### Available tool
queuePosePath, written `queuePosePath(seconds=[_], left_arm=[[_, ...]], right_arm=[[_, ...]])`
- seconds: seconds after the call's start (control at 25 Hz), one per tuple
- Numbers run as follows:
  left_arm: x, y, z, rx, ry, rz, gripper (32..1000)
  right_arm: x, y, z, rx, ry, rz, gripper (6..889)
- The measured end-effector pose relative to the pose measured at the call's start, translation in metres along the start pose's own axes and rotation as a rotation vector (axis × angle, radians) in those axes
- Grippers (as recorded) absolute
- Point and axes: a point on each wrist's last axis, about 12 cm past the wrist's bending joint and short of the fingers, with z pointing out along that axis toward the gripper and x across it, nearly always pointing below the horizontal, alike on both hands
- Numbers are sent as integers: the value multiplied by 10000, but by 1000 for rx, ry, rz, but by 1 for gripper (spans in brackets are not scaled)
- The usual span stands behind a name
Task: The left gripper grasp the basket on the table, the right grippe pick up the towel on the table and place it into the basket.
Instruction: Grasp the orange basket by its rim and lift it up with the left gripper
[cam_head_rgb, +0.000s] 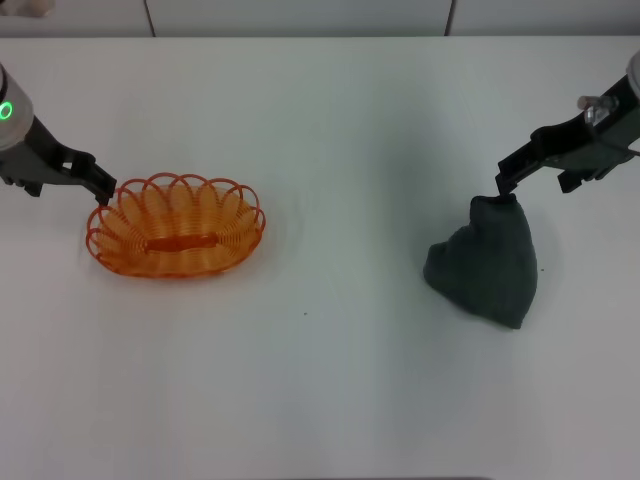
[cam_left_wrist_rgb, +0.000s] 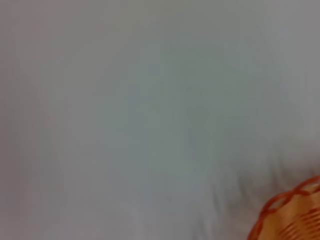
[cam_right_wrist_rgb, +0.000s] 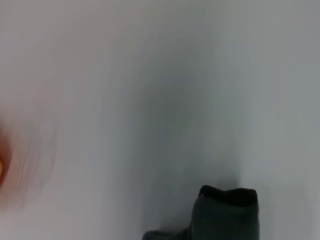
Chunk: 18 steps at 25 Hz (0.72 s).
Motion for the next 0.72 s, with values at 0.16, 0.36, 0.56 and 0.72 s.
queuePosePath(seconds=[0.16, 0.36, 0.56, 0.72], left_arm=[[31, 29, 65, -4, 8, 3, 911], [92, 3, 181, 1, 28, 18, 909], [127, -16, 286, 7, 37, 23, 908], [123, -38, 323, 7, 25, 33, 905]], right_arm=[[-2, -6, 4, -1, -3, 1, 855], [6, -25, 37, -2, 0, 5, 854], [9, -41, 78, -5, 3, 9, 853], [11, -45, 92, -8, 4, 7, 853]])
